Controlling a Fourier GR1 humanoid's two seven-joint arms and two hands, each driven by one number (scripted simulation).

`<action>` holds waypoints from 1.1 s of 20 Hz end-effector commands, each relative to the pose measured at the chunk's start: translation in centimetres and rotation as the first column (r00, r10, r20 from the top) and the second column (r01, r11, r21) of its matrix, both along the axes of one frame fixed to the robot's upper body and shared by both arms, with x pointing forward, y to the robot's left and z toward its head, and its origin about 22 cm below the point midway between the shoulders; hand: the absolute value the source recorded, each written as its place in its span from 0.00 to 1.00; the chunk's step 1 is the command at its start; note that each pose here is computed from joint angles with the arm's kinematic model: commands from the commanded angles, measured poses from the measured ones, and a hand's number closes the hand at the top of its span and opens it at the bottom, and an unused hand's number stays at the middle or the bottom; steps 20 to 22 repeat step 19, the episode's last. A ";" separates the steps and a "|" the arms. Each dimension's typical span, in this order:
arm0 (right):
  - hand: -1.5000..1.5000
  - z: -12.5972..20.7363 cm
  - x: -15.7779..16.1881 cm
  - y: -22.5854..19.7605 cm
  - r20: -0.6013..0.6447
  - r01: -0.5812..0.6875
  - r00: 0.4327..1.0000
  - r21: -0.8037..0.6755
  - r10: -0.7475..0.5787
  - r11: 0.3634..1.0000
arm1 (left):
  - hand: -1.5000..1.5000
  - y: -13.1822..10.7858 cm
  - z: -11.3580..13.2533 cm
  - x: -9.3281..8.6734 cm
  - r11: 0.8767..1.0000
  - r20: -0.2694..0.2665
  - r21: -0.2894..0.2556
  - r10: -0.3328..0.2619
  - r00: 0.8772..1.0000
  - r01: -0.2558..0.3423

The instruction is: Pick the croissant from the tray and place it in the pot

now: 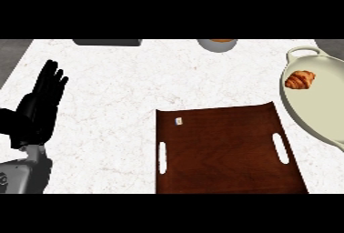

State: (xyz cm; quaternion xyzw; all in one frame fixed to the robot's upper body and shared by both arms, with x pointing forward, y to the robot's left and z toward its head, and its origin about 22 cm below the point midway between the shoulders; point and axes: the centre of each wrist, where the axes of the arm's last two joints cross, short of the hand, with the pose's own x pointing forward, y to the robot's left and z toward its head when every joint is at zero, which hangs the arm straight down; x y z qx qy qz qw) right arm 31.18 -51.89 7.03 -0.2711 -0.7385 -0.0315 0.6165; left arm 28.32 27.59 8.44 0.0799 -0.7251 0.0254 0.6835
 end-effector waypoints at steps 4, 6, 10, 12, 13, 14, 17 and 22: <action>0.00 1.6 -5.7 -5.5 0.009 -0.005 1.000 0.040 0.005 0.999 | 0.50 -0.7 1.4 -0.2 1.000 -0.015 -0.015 -0.002 1.000 0.001; 0.00 0.2 -6.7 -5.6 0.019 -0.016 1.000 0.058 0.015 0.998 | 0.50 -0.7 -0.9 -0.3 1.000 0.003 -0.001 -0.009 1.000 0.009; 0.00 1.9 -8.3 -7.3 0.012 -0.042 0.999 0.041 0.042 0.998 | 0.50 0.1 0.7 0.7 1.000 0.017 0.010 0.001 1.000 -0.001; 0.00 1.9 -8.1 -7.2 0.015 -0.041 0.999 0.039 0.040 0.998 | 0.50 -0.3 0.0 0.4 1.000 -0.005 0.006 0.012 1.000 -0.012; 0.00 2.2 -9.0 -7.8 -0.005 -0.039 0.999 0.024 0.039 0.999 | 0.50 -0.5 -0.4 0.8 1.000 0.016 0.009 0.006 1.000 -0.007; 0.00 2.2 -9.1 -7.8 0.003 -0.050 0.999 0.018 0.050 0.999 | 0.50 -1.2 0.4 1.0 1.000 -0.006 -0.008 -0.007 1.000 0.007; 0.00 2.5 -11.6 -9.2 -0.023 -0.059 0.998 0.031 0.060 0.998 | 0.50 0.5 0.9 0.6 1.000 -0.007 -0.004 0.008 1.000 -0.008; 0.00 2.2 -11.5 -9.0 -0.007 -0.044 0.999 0.025 0.044 0.999 | 0.50 0.3 -0.7 0.3 1.000 0.006 0.003 0.003 1.000 -0.003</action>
